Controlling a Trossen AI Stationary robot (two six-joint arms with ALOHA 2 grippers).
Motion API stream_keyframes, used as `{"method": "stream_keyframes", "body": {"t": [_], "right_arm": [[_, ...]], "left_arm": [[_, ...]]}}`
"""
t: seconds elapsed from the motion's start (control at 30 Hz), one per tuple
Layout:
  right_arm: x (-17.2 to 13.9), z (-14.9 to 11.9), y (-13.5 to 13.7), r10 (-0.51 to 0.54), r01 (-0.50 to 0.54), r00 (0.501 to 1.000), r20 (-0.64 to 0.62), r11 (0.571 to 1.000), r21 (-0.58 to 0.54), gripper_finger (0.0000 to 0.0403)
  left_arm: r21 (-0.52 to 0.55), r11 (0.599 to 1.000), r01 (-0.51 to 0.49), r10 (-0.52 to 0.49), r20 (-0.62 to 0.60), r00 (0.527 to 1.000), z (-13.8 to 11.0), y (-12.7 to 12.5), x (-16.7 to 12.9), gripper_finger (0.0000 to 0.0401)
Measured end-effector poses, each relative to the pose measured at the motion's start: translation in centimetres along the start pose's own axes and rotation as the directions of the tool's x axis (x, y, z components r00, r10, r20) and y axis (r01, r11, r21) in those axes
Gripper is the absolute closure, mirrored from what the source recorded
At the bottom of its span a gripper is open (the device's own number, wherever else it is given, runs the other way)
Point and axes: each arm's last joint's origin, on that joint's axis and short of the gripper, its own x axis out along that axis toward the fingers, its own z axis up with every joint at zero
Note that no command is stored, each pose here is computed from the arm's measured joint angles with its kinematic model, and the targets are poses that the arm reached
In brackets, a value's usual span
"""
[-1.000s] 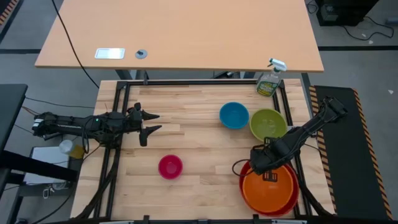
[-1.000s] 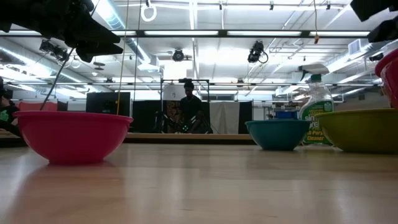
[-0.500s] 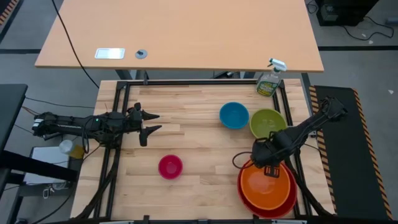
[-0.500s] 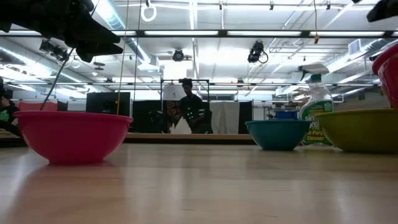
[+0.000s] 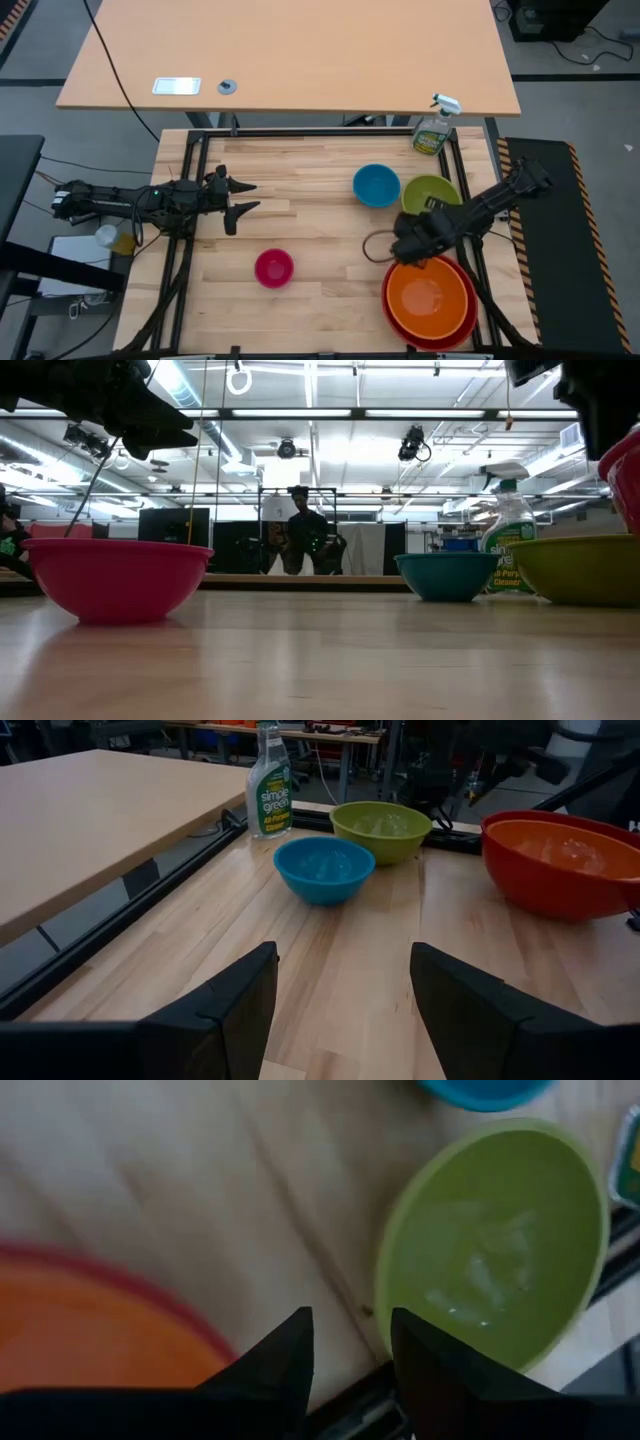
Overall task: Nest bowls inside each other
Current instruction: Stack the green bowl on top of the orange bowl
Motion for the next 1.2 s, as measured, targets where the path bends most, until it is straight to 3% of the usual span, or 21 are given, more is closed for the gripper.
{"method": "stream_keyframes", "body": {"t": [0.17, 0.4, 0.57, 0.83, 1.0, 1.2], "right_arm": [[0.6, 2.3, -2.0, -0.022, 0.024, 1.000, -0.017, 0.987, 0.160, 0.0252], [3.6, 5.4, -3.3, 0.003, 0.021, 0.995, -0.103, 0.974, 0.227, 0.0228], [6.1, 5.6, -4.2, 0.033, 0.019, 0.979, -0.203, 0.968, 0.250, 0.0191], [10.1, 4.6, -4.2, 0.071, 0.007, 0.962, -0.263, 0.959, 0.284, 0.0149], [11.4, 3.8, -4.4, 0.006, 0.076, 0.962, -0.274, 0.955, 0.287, 0.0168], [11.7, 3.5, -4.3, -0.018, 0.098, 0.965, -0.263, 0.951, 0.293, 0.0241]], "left_arm": [[-0.003, 1.000, 0.000, 0.000, 0.000, 1.000, 0.0, 0.0, 0.0, 0.0170], [-0.004, 1.000, 0.014, -0.014, -0.002, 1.000, 0.0, 0.0, 0.0, 0.0170], [-0.004, 1.000, 0.021, -0.021, -0.003, 1.000, 0.0, -0.1, 0.0, 0.0170], [-0.009, 1.000, 0.020, -0.020, -0.011, 1.000, -0.1, -0.1, 0.0, 0.0170], [-0.016, 1.000, 0.020, -0.020, -0.010, 1.000, -0.1, -0.1, 0.0, 0.0170], [-0.016, 1.000, 0.019, -0.019, -0.010, 1.000, -0.1, 0.0, 0.0, 0.0170]]}}
